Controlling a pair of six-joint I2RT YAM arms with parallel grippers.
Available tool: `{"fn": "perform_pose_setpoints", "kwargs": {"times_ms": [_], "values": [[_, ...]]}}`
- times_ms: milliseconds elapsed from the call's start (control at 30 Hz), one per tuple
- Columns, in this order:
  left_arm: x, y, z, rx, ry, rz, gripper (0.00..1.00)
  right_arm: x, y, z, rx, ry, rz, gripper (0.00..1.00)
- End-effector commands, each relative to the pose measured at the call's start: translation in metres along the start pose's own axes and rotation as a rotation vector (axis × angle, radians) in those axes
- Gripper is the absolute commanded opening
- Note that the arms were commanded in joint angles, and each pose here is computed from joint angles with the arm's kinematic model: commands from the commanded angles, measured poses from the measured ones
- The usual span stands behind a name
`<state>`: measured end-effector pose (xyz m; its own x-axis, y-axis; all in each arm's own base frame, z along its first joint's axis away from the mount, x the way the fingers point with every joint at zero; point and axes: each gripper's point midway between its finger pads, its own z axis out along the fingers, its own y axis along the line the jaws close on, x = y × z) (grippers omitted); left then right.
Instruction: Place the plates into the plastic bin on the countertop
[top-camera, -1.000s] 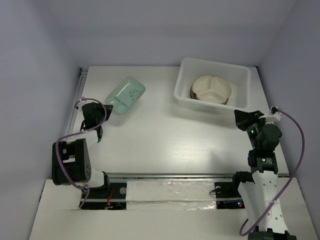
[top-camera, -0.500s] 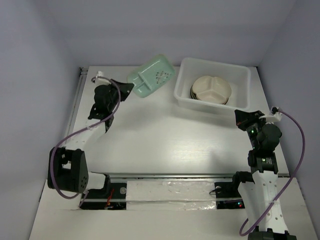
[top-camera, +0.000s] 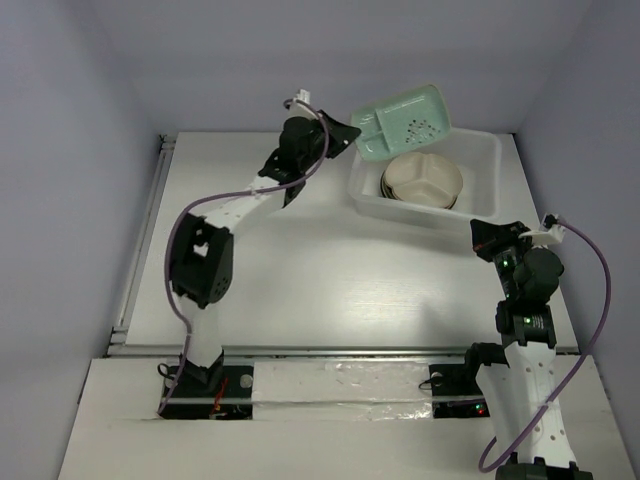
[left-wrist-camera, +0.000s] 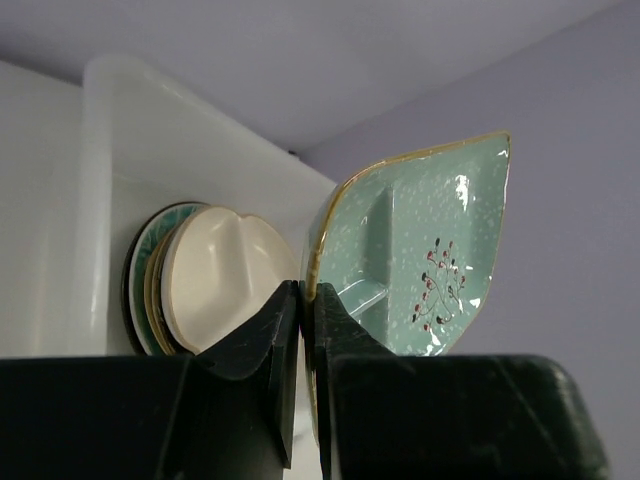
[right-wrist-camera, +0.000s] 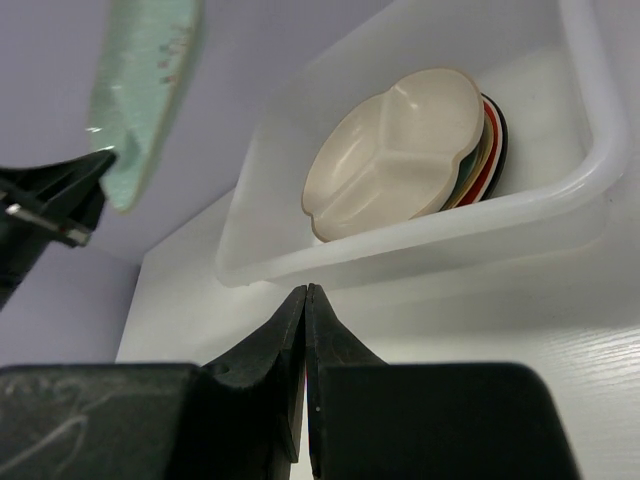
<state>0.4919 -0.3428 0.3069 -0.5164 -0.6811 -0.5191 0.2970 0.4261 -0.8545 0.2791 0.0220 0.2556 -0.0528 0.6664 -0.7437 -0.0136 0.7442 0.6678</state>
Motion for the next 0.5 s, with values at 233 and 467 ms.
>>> {"fn": "perform_pose_setpoints", "kwargs": {"times_ms": [233, 467], "values": [[0.044, -0.079, 0.078, 0.192, 0.048, -0.008, 0.00, -0.014, 0.012, -0.002, -0.040, -0.052, -0.030, 0.07], [0.073, -0.039, 0.107, 0.108, 0.089, -0.004, 0.00, -0.013, 0.013, -0.002, -0.046, -0.047, -0.029, 0.07]]}}
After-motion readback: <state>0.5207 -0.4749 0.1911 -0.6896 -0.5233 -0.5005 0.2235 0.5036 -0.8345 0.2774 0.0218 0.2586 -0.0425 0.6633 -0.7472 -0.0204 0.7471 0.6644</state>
